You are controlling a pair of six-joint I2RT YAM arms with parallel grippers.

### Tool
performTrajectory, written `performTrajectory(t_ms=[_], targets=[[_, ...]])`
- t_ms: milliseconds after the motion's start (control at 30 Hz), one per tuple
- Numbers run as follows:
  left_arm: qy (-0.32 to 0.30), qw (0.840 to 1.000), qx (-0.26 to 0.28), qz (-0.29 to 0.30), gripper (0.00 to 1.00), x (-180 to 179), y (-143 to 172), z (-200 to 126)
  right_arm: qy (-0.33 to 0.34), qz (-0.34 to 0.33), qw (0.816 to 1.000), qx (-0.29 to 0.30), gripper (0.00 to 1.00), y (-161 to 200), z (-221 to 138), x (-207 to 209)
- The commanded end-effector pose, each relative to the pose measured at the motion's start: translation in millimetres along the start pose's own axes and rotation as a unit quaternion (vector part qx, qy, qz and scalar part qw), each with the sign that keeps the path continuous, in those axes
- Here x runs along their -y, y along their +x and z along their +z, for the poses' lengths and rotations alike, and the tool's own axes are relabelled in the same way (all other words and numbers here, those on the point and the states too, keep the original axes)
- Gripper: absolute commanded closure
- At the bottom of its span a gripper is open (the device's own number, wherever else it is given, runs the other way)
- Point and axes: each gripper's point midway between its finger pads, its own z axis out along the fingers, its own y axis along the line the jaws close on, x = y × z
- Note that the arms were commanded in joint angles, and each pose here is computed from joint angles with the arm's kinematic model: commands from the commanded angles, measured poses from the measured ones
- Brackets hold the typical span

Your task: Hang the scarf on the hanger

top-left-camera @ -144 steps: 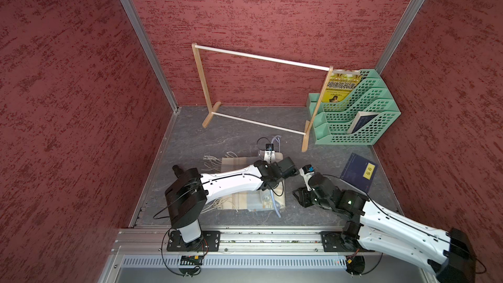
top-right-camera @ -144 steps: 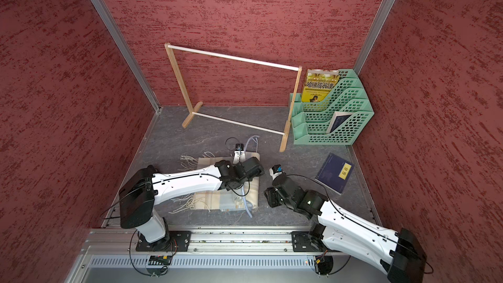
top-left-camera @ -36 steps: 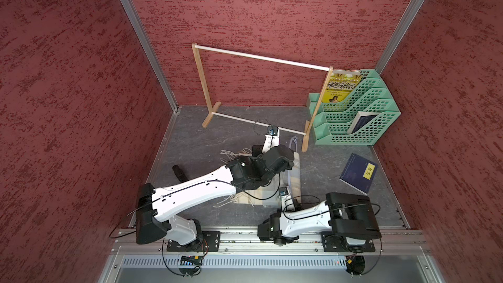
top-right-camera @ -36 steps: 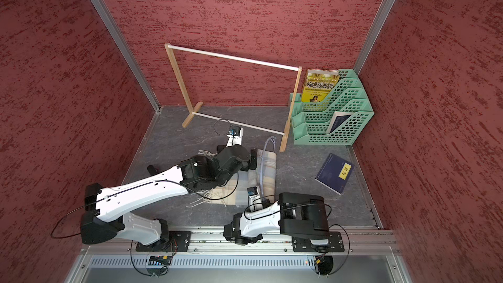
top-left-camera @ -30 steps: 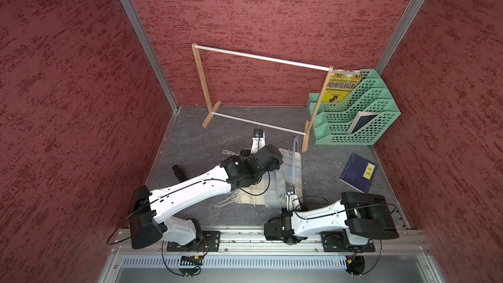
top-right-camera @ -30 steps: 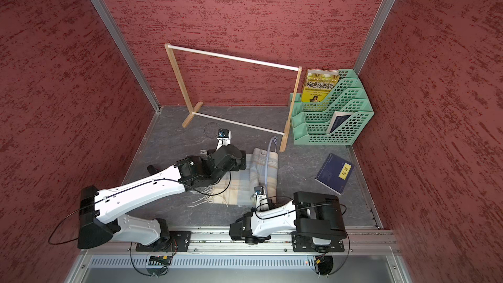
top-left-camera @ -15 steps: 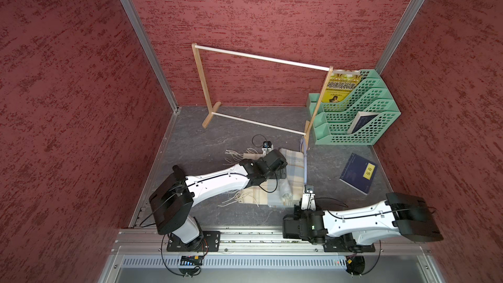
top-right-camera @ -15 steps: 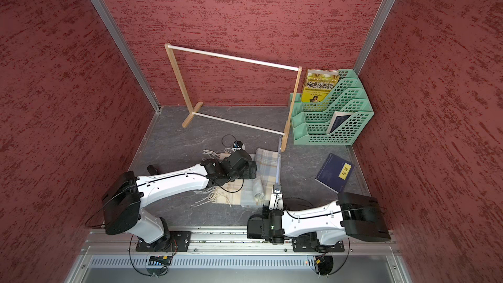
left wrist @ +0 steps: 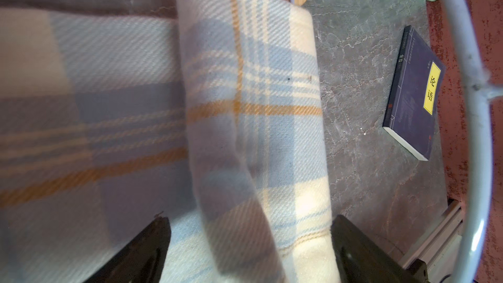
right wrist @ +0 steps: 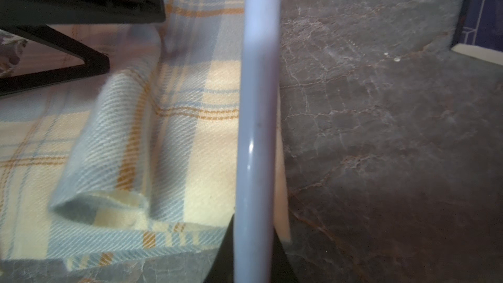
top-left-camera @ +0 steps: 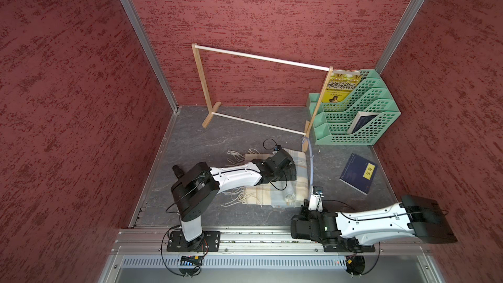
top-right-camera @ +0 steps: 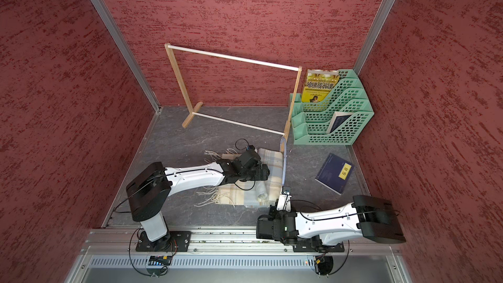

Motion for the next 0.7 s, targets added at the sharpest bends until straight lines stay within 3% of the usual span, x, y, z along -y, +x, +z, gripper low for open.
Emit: performTrajectory(t_ms=[0,233,333,433,633,667], targets=[[0.017,1.0,-0.002,-0.009,0.05,12,-6,13,0.0,0.011,1.0,-0.001,1.0,-2,1,-2],[-0.01,1.0,-0.004,-0.009,0.07,2,-6,28,0.0,0.017,1.0,-0.002,1.0,0,2,1],[-0.015,1.0,-0.005,-0.01,0.13,-1,-6,29,0.0,0.018,1.0,-0.002,1.0,0,3,2],[-0.012,1.0,0.002,-0.011,0.31,0,-8,25,0.001,0.017,1.0,-0.002,1.0,0,3,1],[-0.014,0.999,0.029,-0.011,0.99,-3,-15,10,-0.001,0.011,1.0,-0.001,1.0,0,3,0],[-0.017,0.999,0.033,-0.012,1.0,-5,-17,8,-0.003,0.009,1.0,-0.001,1.0,0,3,-2]])
